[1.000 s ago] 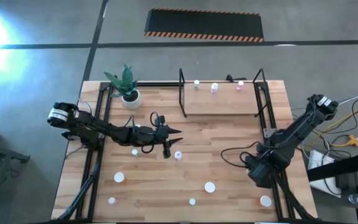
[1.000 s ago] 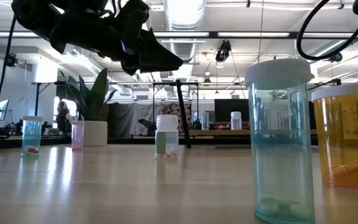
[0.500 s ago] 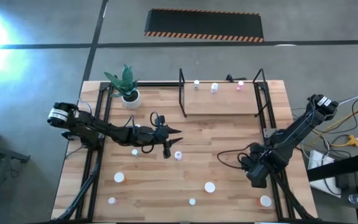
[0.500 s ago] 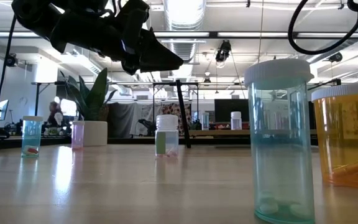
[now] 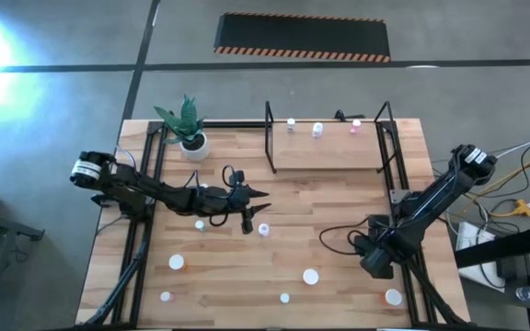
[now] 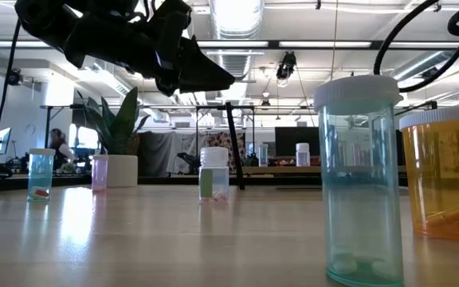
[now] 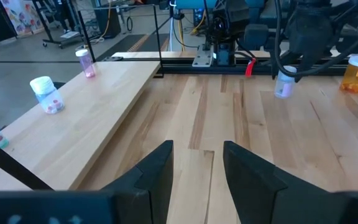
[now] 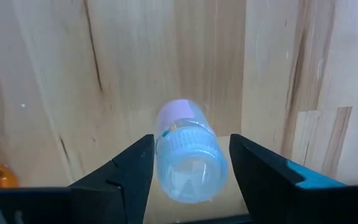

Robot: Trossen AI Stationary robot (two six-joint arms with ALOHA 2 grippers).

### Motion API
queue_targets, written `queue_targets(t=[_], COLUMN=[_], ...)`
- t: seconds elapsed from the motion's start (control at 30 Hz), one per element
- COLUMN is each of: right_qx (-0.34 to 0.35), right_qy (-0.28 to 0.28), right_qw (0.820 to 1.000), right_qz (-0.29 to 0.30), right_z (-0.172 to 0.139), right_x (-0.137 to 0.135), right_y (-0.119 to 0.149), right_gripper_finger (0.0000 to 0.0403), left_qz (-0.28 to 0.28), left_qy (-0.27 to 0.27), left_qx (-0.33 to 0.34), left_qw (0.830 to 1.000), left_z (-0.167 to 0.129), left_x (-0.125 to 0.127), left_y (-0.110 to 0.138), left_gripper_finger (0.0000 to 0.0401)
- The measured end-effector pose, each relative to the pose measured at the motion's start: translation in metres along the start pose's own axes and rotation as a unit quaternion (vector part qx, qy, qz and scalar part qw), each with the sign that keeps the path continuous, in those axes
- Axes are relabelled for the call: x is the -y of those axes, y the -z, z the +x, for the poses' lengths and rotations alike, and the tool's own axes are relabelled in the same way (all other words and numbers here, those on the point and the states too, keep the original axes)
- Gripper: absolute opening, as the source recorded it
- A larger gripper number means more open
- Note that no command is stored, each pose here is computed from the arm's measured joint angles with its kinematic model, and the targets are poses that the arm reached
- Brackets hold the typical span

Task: Pick and place medicine bottles onto shelf by color
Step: Put the right transparent pill bottle on the shelf aligned with the other transparent pill bottle

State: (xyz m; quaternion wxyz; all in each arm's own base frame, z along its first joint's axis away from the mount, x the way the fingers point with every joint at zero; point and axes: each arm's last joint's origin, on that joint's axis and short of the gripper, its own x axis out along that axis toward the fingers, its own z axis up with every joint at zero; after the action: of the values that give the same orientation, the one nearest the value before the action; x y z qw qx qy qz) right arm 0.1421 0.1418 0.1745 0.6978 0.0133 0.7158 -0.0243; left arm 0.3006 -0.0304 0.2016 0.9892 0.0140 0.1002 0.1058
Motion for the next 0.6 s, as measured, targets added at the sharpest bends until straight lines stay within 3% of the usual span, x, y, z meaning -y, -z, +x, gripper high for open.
queue_targets(t=[0.27,0.47,0.6], right_qx=[-0.003,-0.003,0.006], right_qy=[-0.011,-0.014,-0.023], right_qw=[0.999,0.998,0.997], right_qz=[0.043,0.066,0.067], right_z=[-0.0032,-0.0040,-0.0095], right_x=[0.0008,0.0006,-0.0022], right_y=[0.0014,0.0014,-0.0018], right_gripper_finger=[0.0190,0.0128,0.0123], left_qz=[0.000,-0.001,-0.001], left_qy=[0.000,0.000,0.000], left_qx=[0.001,0.002,0.002], left_qw=[1.000,1.000,1.000], left_z=[0.0001,0.0002,0.0004], left_x=[0.0001,0.0001,0.0002], left_y=[-0.0004,-0.0010,-0.0015], left_gripper_finger=[0.0123,0.0123,0.0123])
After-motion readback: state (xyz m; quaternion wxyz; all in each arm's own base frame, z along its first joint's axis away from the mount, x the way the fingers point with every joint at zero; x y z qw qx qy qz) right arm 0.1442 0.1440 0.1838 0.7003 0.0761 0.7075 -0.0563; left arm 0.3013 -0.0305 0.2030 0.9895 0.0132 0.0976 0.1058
